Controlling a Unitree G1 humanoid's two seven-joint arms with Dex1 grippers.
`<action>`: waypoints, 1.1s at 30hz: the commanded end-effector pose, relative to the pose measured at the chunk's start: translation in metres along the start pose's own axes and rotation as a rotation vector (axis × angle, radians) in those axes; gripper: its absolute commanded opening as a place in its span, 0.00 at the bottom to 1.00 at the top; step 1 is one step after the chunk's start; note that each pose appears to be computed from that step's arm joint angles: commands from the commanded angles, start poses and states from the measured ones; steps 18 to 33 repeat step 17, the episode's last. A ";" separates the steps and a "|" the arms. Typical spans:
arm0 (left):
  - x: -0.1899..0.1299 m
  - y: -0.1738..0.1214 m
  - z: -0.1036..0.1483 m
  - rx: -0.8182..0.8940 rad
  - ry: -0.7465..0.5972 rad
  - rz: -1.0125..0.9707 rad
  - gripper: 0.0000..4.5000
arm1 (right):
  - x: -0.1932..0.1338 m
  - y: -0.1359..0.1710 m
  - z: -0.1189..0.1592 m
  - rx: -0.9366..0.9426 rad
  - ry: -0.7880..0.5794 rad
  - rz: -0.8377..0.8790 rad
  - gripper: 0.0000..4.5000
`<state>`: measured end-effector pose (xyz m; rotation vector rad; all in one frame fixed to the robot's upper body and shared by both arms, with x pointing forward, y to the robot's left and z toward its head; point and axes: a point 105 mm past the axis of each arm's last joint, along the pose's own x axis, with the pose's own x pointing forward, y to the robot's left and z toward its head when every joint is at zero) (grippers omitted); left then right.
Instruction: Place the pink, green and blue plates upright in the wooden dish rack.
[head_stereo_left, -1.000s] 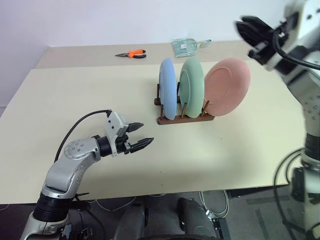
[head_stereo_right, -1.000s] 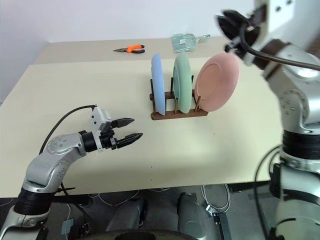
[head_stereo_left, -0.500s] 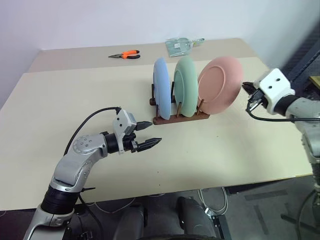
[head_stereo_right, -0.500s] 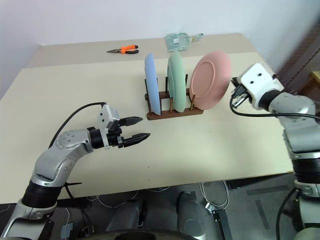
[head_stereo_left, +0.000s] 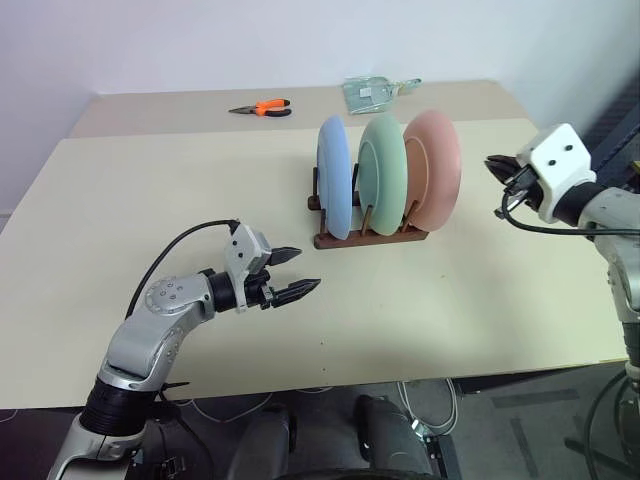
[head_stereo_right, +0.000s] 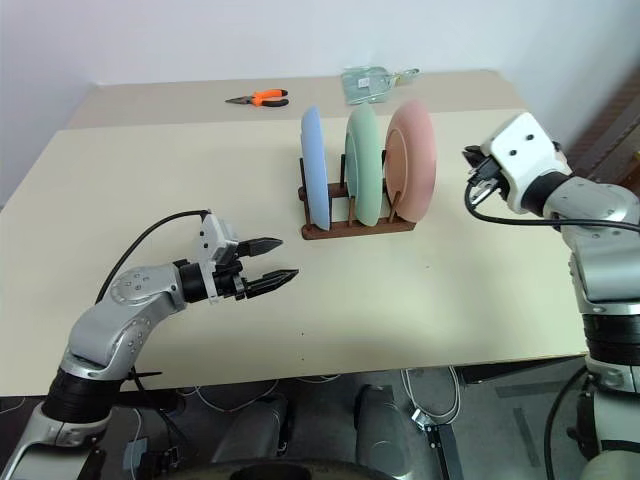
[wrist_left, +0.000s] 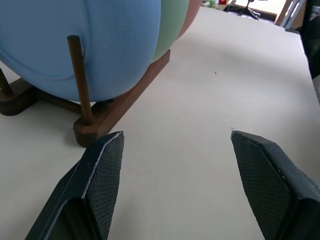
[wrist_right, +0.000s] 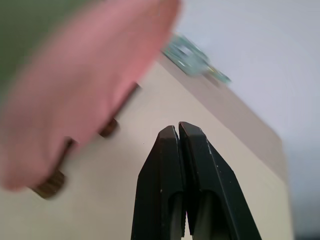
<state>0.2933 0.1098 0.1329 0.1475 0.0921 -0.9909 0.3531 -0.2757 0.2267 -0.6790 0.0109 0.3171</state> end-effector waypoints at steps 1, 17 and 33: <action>-0.030 0.039 -0.003 0.053 0.033 0.205 0.78 | -0.016 -0.020 -0.013 0.056 -0.029 -0.065 0.01; -0.105 0.070 -0.046 0.122 0.187 0.522 0.78 | -0.006 0.020 -0.055 0.391 -0.096 0.001 0.01; -0.105 0.070 -0.046 0.122 0.187 0.522 0.78 | -0.006 0.020 -0.055 0.391 -0.096 0.001 0.01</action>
